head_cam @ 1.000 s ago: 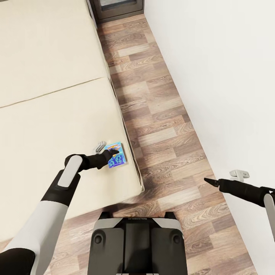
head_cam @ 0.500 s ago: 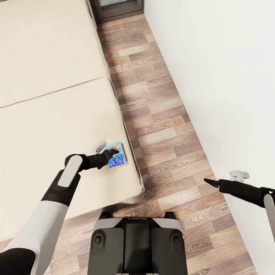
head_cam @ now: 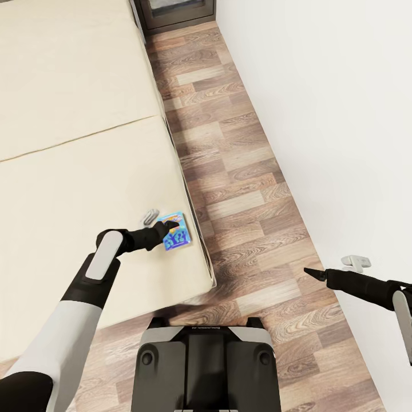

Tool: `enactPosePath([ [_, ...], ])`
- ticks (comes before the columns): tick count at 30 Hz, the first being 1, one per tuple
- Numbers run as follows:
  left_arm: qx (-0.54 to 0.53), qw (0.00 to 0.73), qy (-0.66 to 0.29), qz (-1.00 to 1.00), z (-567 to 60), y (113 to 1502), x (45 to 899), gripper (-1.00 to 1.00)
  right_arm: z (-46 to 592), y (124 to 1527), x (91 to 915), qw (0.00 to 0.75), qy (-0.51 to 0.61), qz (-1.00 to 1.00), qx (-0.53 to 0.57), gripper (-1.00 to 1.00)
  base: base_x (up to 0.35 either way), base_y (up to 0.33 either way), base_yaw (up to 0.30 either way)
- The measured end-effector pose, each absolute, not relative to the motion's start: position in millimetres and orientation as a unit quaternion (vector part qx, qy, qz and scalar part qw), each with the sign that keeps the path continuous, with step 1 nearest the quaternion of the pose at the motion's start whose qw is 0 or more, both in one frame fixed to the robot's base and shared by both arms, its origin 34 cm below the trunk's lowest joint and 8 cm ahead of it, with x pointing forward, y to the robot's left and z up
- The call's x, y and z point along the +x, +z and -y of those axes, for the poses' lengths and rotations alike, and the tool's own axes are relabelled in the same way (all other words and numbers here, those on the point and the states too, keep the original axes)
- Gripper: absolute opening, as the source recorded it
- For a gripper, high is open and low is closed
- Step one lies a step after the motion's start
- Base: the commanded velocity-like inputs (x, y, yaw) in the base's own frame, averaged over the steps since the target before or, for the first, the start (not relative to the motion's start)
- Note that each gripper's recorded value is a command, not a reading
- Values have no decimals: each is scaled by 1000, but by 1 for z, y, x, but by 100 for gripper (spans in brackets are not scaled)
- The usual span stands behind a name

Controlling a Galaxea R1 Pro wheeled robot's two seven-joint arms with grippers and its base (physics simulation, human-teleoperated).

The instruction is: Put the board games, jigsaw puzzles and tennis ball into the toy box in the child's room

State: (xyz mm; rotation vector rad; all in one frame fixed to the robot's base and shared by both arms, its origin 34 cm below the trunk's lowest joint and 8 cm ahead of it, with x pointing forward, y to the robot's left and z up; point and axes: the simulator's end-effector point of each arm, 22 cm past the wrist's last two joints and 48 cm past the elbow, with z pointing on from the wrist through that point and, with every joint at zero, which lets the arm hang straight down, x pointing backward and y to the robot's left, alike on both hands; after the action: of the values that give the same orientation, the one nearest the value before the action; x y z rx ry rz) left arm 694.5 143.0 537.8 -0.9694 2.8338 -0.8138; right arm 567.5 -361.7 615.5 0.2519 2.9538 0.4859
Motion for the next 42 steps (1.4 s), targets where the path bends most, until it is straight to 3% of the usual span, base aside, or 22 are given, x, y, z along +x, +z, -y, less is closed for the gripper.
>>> enactPosePath([
  [21, -308, 32, -266, -913, -145, 545, 703, 100, 349, 613, 565, 63, 171, -980, 76, 100, 0, 0, -107],
  [42, -308, 31, -265, -913, -145, 545, 702, 100, 349, 613, 565, 62, 171, -980, 75, 100, 0, 0, -20],
])
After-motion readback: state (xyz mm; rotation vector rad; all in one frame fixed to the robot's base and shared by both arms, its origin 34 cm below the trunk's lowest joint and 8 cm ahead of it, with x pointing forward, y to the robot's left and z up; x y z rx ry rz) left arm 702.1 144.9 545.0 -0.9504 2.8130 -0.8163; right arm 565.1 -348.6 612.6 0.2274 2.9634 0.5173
